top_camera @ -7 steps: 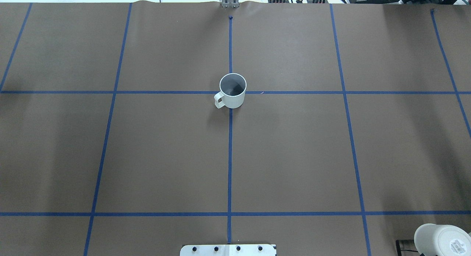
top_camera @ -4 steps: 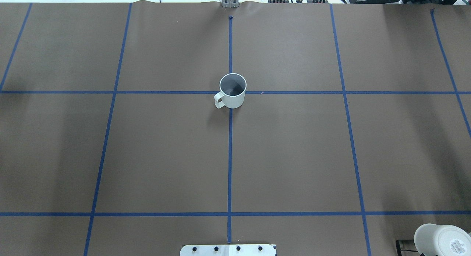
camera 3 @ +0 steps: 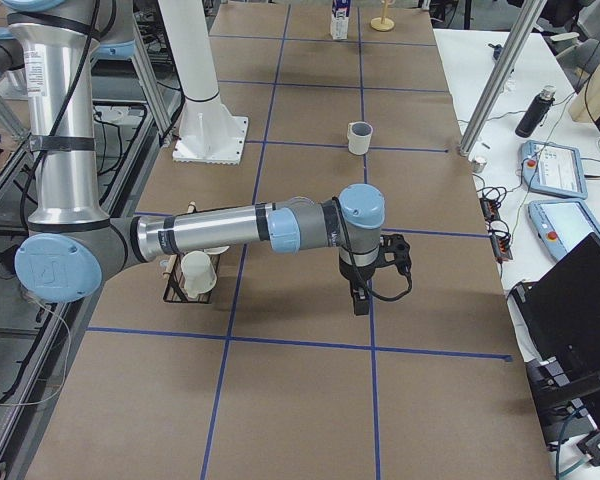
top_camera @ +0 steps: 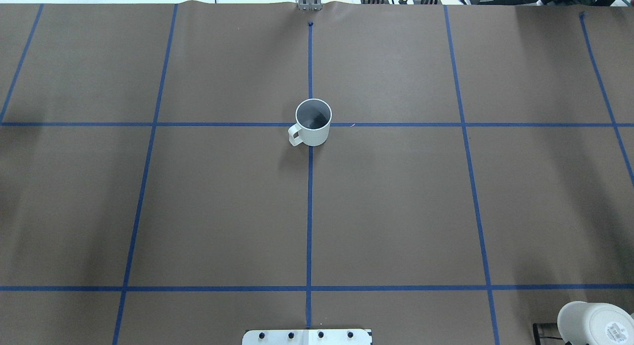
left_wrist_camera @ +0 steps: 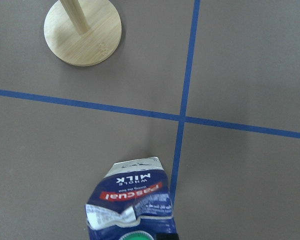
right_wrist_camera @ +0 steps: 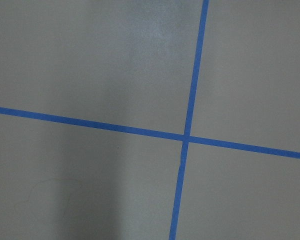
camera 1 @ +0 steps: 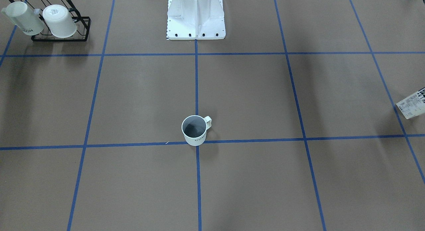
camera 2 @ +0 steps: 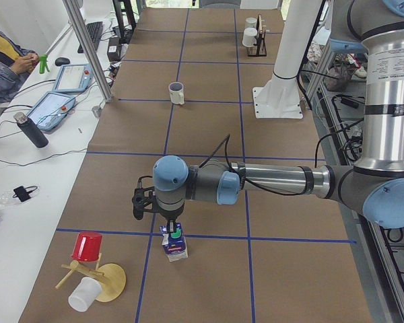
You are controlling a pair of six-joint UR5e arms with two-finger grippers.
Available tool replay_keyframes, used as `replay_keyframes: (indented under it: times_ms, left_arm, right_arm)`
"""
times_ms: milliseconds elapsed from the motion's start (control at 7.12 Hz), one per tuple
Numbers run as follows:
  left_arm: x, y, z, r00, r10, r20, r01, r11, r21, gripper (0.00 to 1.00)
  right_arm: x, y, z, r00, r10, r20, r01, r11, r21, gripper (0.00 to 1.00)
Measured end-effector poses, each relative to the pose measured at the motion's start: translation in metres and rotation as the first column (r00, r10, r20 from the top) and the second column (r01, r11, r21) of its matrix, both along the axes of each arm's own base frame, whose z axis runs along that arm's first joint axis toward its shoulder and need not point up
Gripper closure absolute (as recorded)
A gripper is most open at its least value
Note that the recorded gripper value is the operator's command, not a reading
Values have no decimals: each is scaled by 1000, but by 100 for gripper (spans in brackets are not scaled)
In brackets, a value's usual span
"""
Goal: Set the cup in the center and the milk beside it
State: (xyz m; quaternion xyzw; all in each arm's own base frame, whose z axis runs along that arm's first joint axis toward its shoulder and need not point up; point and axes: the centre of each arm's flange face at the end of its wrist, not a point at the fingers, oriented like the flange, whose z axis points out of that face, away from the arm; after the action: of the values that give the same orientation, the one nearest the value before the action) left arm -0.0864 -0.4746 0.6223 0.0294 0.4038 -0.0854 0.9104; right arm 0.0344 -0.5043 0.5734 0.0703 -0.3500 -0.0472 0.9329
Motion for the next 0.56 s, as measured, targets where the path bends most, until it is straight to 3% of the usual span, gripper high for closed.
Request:
replay_keyframes:
  times_ms: [562]
  left_arm:
    - [0,-4,19,1000,-10,-2,10,999,-43,2]
  right_arm:
    - [-1,0,1,1000,-1,1,1,1000,-3,0]
